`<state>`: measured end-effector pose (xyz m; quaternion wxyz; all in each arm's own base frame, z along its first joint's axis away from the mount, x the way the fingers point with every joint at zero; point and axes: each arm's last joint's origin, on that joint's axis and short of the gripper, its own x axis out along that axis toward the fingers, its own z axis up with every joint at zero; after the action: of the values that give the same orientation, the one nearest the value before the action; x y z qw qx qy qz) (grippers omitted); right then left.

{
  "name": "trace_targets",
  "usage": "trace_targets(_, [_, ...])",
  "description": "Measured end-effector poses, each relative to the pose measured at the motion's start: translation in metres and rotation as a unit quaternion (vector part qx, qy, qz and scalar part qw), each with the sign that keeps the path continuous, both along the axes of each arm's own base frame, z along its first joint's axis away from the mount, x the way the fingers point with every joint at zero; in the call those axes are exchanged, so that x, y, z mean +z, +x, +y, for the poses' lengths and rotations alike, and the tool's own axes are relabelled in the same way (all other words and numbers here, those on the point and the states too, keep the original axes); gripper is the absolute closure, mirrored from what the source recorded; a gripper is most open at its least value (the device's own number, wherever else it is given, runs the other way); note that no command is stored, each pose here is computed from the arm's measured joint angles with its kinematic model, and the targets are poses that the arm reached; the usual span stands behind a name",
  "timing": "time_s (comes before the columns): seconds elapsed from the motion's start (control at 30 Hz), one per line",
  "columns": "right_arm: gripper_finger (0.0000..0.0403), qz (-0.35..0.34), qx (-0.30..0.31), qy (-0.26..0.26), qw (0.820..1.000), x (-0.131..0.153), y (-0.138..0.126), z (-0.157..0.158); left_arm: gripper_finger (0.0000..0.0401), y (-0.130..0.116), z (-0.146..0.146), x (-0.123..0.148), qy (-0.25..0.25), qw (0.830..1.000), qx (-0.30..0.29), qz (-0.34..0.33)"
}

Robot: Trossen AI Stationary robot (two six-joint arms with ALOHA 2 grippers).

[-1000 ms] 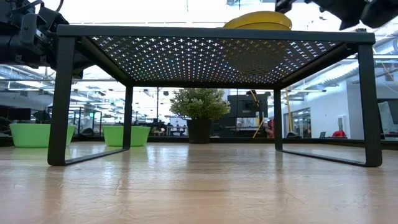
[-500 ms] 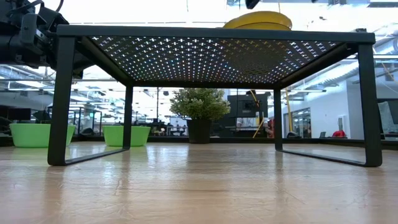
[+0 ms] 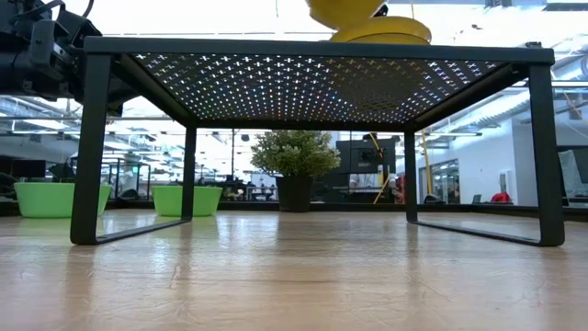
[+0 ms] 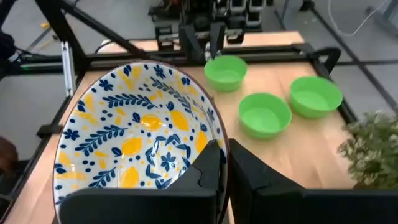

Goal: Pick & Place Mini bowls
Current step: Stack the white patterned bowl on top of the white patterned bowls on the shelf

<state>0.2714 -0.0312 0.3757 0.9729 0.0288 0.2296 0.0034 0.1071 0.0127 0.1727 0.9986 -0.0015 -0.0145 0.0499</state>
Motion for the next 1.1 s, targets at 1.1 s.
trace_targets(1.1, [0.0399,0.065,-0.009,0.016,0.998,0.076,0.020,-0.005,0.0302,0.000,0.000,0.000,0.000,1.000,0.000,0.000])
